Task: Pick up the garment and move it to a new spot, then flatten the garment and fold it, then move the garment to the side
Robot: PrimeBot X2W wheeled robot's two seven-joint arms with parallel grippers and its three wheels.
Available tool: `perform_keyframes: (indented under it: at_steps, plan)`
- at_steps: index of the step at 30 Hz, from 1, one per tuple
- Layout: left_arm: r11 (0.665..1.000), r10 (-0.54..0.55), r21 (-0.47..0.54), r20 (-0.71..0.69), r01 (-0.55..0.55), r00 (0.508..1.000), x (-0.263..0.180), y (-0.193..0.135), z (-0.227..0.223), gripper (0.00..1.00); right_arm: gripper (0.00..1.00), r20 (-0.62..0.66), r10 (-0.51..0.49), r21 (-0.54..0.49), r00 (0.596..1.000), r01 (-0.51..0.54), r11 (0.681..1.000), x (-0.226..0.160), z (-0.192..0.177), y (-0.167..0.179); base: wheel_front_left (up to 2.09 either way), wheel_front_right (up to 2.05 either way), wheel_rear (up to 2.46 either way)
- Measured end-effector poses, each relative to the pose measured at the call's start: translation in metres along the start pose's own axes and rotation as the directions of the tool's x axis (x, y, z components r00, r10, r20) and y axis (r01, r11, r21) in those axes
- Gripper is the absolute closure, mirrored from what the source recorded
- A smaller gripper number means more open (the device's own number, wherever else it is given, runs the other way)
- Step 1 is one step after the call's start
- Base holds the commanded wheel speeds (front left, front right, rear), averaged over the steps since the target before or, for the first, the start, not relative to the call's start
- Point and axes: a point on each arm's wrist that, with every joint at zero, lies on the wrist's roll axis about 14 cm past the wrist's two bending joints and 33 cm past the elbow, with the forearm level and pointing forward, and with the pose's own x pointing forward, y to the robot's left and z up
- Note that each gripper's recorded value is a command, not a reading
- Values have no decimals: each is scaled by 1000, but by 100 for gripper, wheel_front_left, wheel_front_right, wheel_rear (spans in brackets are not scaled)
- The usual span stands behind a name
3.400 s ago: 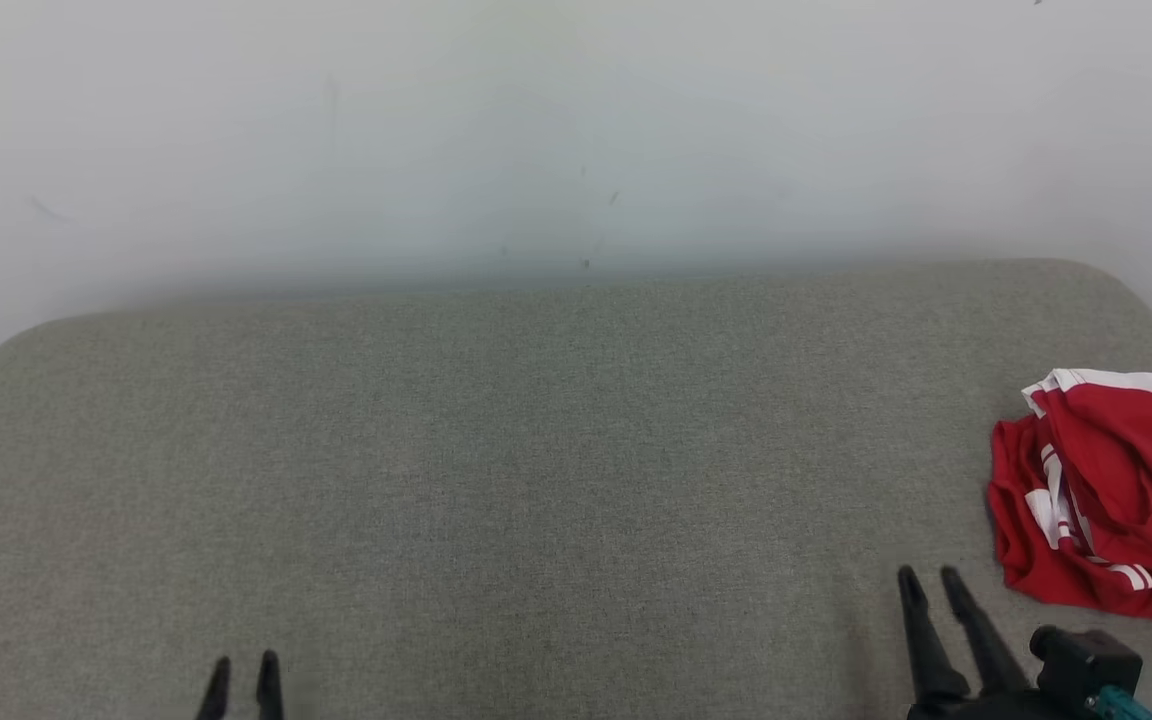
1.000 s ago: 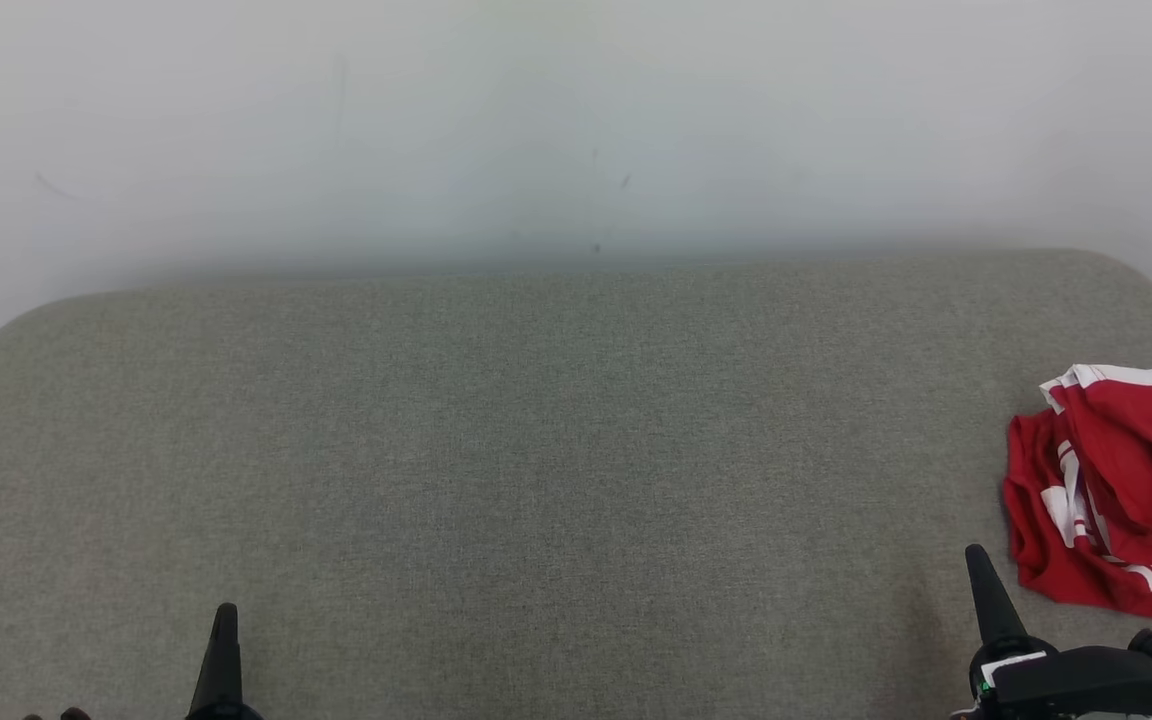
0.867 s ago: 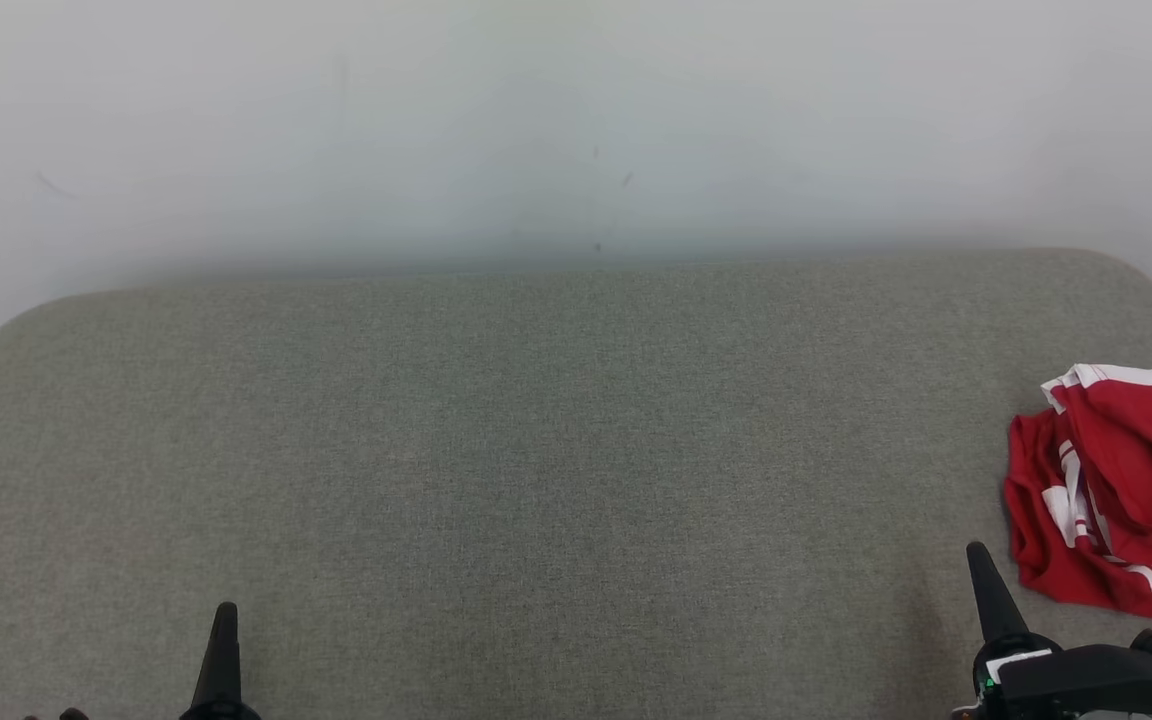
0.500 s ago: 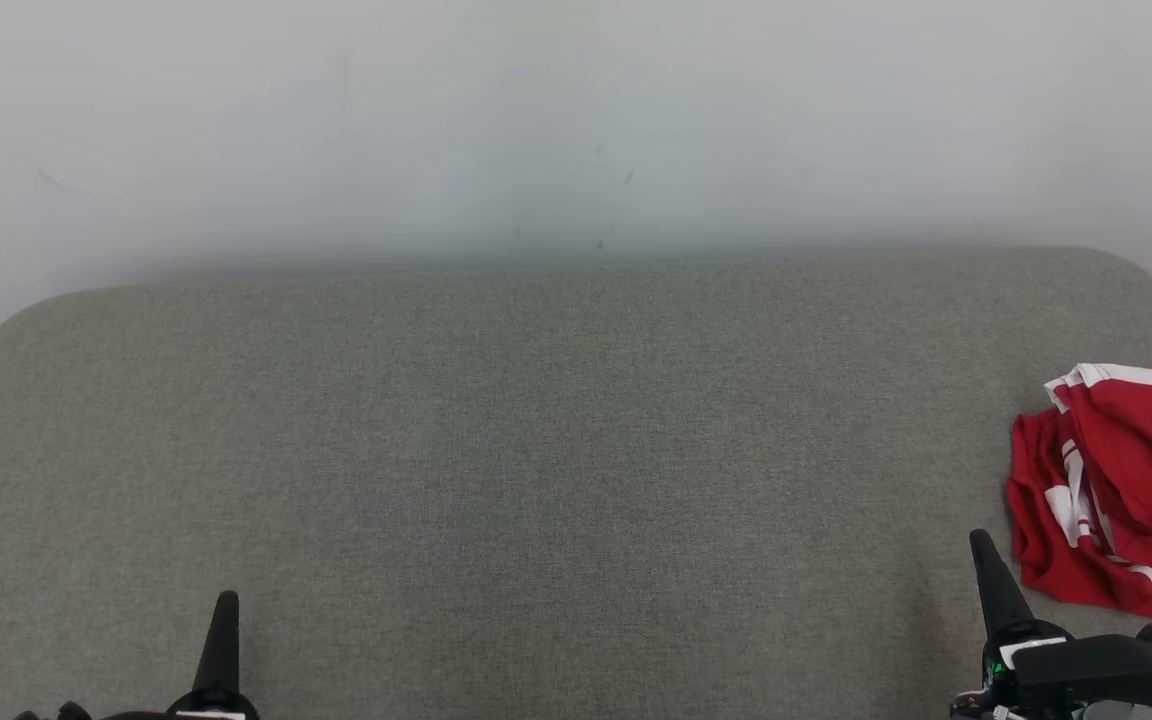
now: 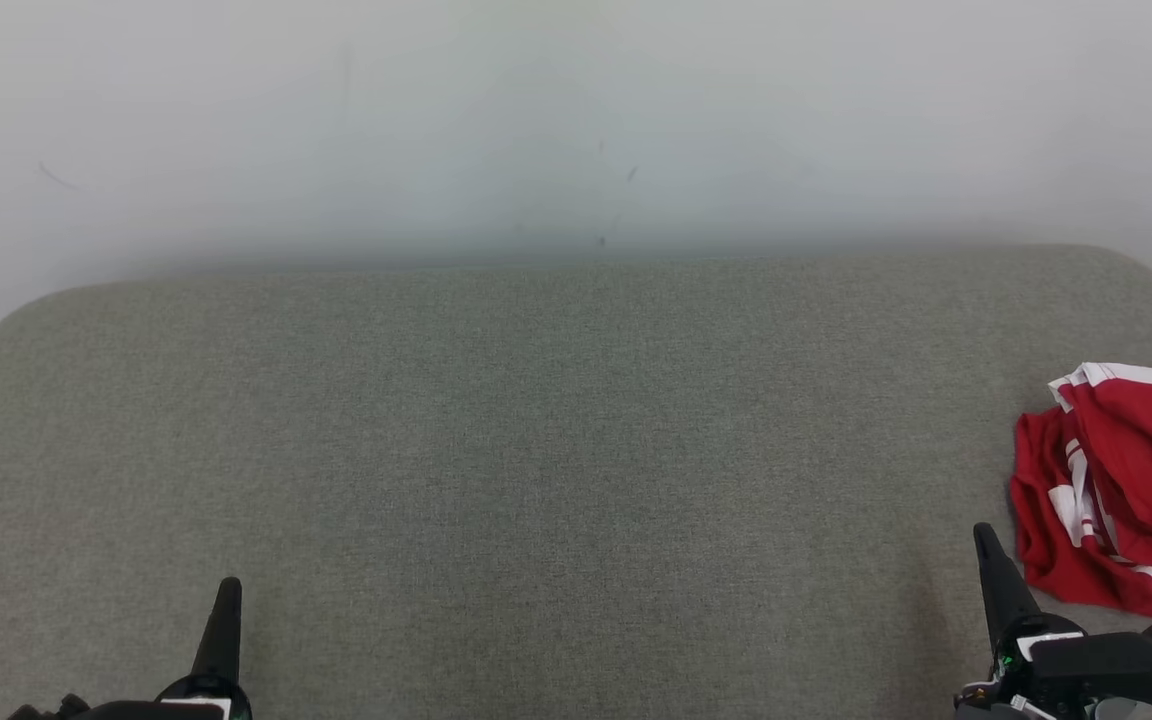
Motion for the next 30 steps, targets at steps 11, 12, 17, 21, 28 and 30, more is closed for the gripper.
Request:
perform_keyframes:
  at_steps: [11, 12, 17, 21, 28, 30]
  plan:
    - [997, -17, -78, -4, 17, 1000, 4, -5, 1, 100, 100, 2, 26, 76, 1000, -26, 997, 4, 1, 8, 0, 0, 0]
    - [996, -18, -85, -5, 18, 1000, 4, -5, 1, 100, 100, 3, 27, 82, 1000, -27, 996, 5, 1, 8, 0, 0, 0]
    - [992, -23, -122, -5, 23, 1000, 5, -6, 1, 100, 100, 2, 31, 113, 1000, -31, 993, 5, 2, 9, 0, 0, 0]
    - [989, -30, -145, -6, 29, 1000, 6, -7, 2, 100, 100, 1, 37, 139, 999, -37, 990, 6, 2, 10, 0, 0, 0]
    - [982, -45, -185, -6, 43, 999, 8, -12, 2, 100, 100, 2, 43, 172, 999, -43, 984, 7, 2, 12, 0, 0, 0]
    - [980, -46, -194, -7, 43, 999, 8, -12, 3, 100, 100, 4, 46, 184, 999, -46, 982, 7, 3, 12, 0, 0, 0]
